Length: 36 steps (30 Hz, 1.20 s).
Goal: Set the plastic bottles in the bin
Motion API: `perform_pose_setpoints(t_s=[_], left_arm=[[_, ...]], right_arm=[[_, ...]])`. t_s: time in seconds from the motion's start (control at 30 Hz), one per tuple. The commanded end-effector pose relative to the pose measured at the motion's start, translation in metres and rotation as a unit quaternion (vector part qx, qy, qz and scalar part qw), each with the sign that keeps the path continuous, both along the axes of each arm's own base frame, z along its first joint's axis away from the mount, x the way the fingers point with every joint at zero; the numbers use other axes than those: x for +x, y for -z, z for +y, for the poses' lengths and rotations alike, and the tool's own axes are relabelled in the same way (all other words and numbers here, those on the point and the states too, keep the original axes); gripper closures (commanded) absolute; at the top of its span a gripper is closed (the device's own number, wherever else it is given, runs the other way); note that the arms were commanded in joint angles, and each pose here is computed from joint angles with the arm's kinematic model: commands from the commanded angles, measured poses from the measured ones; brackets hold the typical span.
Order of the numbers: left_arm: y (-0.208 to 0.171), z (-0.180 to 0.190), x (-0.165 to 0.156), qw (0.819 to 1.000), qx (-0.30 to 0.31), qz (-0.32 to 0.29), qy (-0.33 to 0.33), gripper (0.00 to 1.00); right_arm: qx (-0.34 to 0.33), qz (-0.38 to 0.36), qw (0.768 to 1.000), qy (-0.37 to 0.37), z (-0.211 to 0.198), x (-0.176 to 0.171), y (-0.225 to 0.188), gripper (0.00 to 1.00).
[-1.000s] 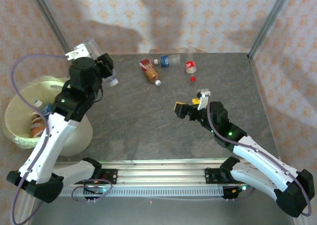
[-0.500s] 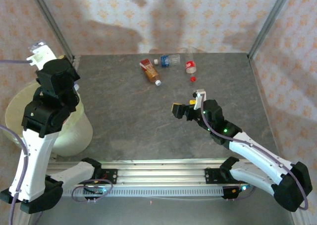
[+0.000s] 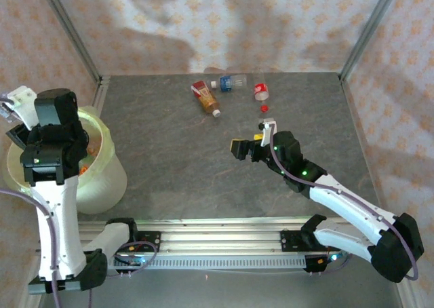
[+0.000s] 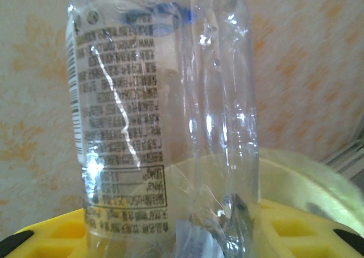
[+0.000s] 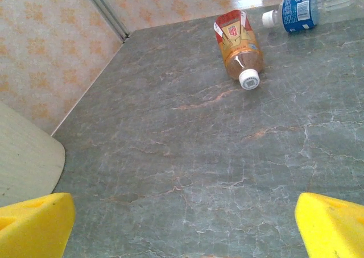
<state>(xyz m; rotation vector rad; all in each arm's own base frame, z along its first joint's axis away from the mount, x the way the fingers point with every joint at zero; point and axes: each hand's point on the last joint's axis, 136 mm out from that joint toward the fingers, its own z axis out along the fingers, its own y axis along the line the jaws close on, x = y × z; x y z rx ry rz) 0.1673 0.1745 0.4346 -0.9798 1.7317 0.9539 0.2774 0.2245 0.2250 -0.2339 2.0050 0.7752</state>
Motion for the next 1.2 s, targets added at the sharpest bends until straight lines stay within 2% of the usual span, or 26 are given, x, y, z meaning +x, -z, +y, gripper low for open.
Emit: perform_pose_setpoints(t_s=[0.0,0.27,0.37,0.57,0.63,0.7,0.8,0.93,1.17], left_arm=[[0.033,0.010,-0.005,0.998,-0.051,0.034,-0.006,0.49],[0.083,0.031,-0.013,0.990,-0.113,0.073,-0.042,0.49],[0.091,0.033,-0.016,0.989,-0.125,0.061,-0.044,0.49],[0.100,0.039,-0.026,0.986,-0.133,0.078,-0.066,0.48],[0.103,0.036,-0.028,0.983,-0.144,0.089,-0.069,0.44],[0.108,0.033,-0.031,0.980,-0.158,0.102,-0.070,0.34],[0.107,0.029,-0.035,0.978,-0.167,0.102,-0.069,0.29],[0.095,0.022,-0.030,0.980,-0.179,0.070,-0.048,0.16],[0.082,-0.002,-0.001,0.973,-0.227,-0.005,0.041,0.07]], right_arm=[[0.013,-0.021,1.000,-0.007,0.004,0.002,-0.020,0.01],[0.011,-0.015,1.000,-0.006,0.003,0.001,-0.016,0.01],[0.011,-0.014,1.000,-0.008,0.004,0.001,-0.016,0.01],[0.009,-0.009,1.000,-0.006,0.003,0.001,-0.012,0.01],[0.008,-0.008,1.000,-0.005,0.003,0.001,-0.010,0.01],[0.007,-0.008,1.000,-0.006,0.003,0.001,-0.008,0.01],[0.005,-0.007,1.000,-0.006,0.003,0.001,-0.006,0.01],[0.003,-0.005,1.000,-0.010,0.006,0.003,-0.006,0.01],[0.007,0.002,1.000,-0.006,0.007,0.004,-0.004,0.01]])
